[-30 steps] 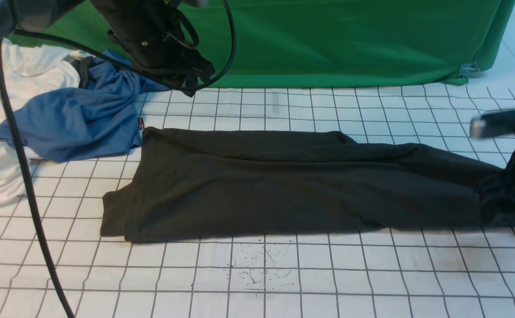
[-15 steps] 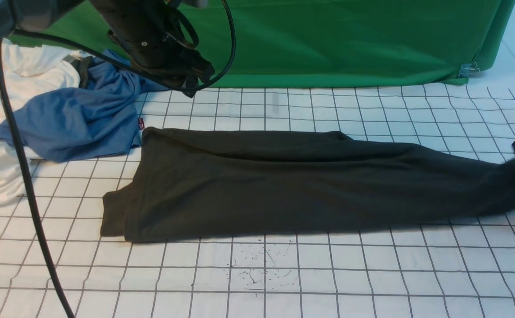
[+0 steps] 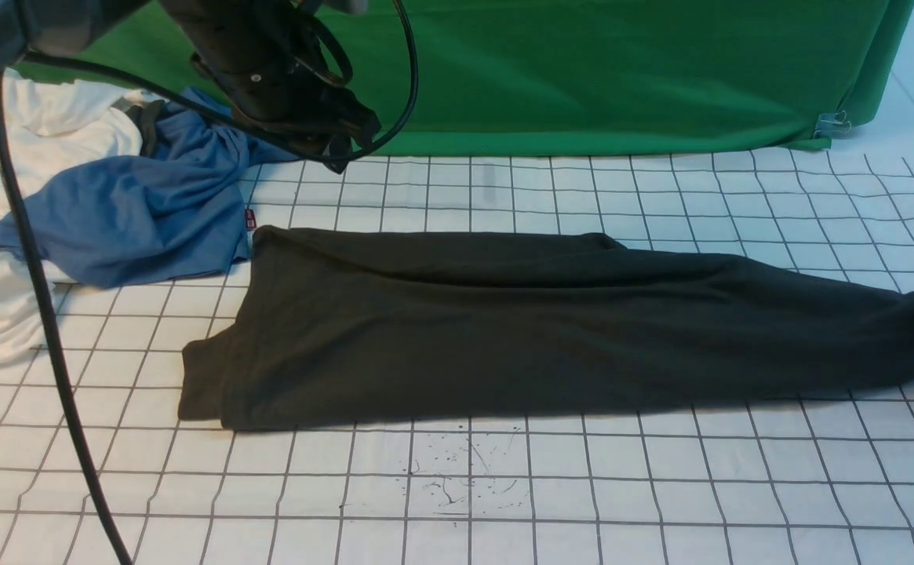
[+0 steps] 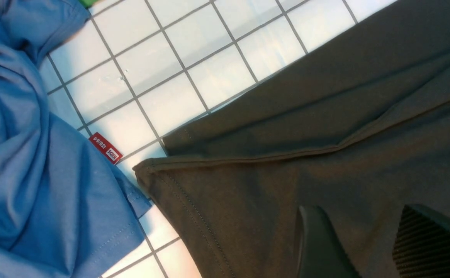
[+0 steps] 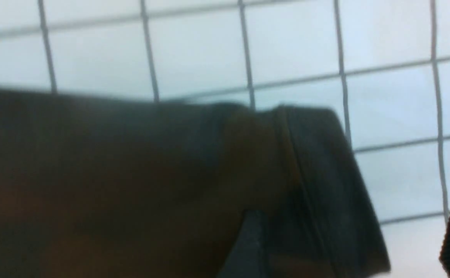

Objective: Fold a long-sleeved shirt over a white checkered tablecloth.
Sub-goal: 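Pull the folded dark garment lengthwise by its ends to straighten it flat on the table, then fold the right end of the dark garment over onto its left end with the right gripper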

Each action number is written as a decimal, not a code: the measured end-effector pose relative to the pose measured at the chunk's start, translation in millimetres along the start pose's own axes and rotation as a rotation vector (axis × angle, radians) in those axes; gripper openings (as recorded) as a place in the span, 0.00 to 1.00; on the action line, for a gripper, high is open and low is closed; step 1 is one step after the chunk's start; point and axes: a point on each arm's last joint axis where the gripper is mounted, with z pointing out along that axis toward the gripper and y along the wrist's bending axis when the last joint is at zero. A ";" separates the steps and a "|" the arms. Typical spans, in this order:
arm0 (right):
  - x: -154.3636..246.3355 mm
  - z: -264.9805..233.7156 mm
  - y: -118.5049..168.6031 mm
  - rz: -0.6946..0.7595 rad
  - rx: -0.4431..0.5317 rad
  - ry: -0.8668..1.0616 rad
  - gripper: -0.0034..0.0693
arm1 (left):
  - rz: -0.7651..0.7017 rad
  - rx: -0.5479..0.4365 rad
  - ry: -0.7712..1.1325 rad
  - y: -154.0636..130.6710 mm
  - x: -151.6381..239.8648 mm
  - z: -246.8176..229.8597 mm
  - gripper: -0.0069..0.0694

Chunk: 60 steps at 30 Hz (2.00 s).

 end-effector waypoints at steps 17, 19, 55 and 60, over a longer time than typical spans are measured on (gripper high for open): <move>14.0 49.1 3.7 0.065 -0.030 0.163 0.73 | 0.000 0.001 0.003 -0.1 0.3 0.0 0.41; 13.6 48.6 3.8 0.050 -0.033 0.161 0.61 | 0.001 0.001 0.003 -0.1 0.3 0.0 0.41; -11.4 -192.3 322.6 -0.753 -0.410 -0.451 0.11 | -0.028 -0.288 -0.102 40.8 20.3 -147.2 0.41; 17.4 -172.3 402.3 -0.836 -0.553 -0.455 0.11 | -0.158 -0.279 -0.142 68.3 35.8 -165.8 0.41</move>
